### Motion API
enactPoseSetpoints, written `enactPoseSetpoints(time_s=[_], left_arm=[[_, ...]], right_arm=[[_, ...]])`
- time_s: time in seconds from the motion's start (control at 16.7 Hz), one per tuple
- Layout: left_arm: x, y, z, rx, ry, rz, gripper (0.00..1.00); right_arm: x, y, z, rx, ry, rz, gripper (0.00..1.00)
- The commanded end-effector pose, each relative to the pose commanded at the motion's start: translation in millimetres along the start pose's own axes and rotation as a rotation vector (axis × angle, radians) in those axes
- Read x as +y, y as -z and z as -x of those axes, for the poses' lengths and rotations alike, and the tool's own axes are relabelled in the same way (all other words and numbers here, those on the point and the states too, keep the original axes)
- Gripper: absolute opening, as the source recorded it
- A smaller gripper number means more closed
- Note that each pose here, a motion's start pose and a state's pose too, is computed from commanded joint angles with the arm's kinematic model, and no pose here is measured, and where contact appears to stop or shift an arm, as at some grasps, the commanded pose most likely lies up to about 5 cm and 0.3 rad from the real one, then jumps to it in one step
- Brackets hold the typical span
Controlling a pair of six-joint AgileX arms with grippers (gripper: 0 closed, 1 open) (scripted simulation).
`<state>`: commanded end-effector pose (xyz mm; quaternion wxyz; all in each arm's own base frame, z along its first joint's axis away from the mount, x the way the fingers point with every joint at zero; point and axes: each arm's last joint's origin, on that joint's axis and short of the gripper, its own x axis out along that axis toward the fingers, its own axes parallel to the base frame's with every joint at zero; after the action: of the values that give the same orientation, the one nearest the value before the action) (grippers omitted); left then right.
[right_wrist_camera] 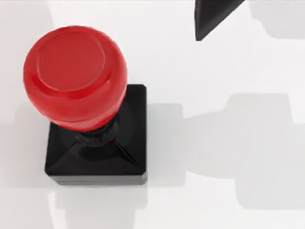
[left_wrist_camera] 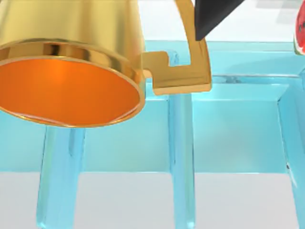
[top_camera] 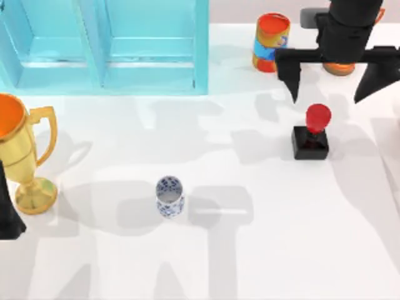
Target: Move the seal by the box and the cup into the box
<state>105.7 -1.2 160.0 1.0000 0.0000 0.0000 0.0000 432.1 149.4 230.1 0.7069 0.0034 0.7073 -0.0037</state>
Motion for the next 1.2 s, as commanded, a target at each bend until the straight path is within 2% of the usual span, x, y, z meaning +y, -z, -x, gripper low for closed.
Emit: enactPoseSetpoints(time_s=[0.36, 0.78, 1.08, 1.2], left_arm=[[0.0, 0.0, 0.0, 0.0, 0.0, 0.0, 1.0], [0.0, 0.0, 0.0, 0.0, 0.0, 0.0, 1.0], [0.0, 0.0, 0.0, 0.0, 0.0, 0.0, 1.0], [0.0, 0.0, 0.0, 0.0, 0.0, 0.0, 1.0]], right_arm=[[-1.3, -1.0, -4.3, -0.001, 0.0, -0.001, 1.0], [0.1, -0.9, -72.6, -0.001, 0.0, 0.0, 1.0], [0.0, 0.0, -80.0, 0.0, 0.0, 0.0, 1.0], [0.0, 0.0, -80.0, 0.0, 0.0, 0.0, 0.85]])
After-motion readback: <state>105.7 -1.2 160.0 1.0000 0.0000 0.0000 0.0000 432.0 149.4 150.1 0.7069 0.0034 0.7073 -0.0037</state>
